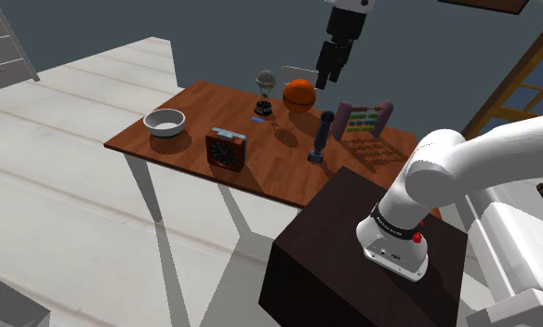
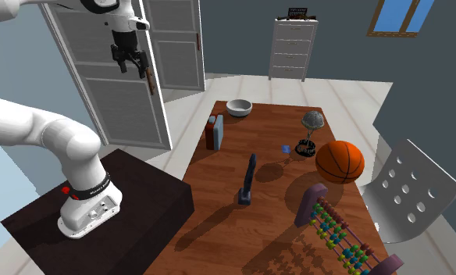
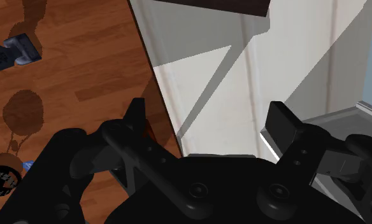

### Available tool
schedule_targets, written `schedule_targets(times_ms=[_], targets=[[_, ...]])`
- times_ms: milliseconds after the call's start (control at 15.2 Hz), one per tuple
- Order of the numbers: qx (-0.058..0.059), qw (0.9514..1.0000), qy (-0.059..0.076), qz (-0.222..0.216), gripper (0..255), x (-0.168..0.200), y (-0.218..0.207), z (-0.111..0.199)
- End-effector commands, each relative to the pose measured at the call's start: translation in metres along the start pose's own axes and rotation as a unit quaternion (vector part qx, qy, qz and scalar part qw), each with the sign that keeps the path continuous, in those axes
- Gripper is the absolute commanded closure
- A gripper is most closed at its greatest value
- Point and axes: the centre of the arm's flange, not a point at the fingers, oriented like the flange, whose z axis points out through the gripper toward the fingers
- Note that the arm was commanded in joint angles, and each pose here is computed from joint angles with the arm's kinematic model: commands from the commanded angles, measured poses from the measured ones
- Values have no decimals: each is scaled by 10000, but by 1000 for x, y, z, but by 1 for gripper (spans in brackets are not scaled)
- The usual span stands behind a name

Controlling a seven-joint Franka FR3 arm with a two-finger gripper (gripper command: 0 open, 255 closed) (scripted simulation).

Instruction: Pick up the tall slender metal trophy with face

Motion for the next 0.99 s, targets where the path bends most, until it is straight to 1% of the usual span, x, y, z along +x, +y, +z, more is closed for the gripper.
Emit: schedule_targets(times_ms=[0,924], targets=[[0,10000,0,0,0,0,0,0],[-9,9992,-230,-335,0,36,162,84]])
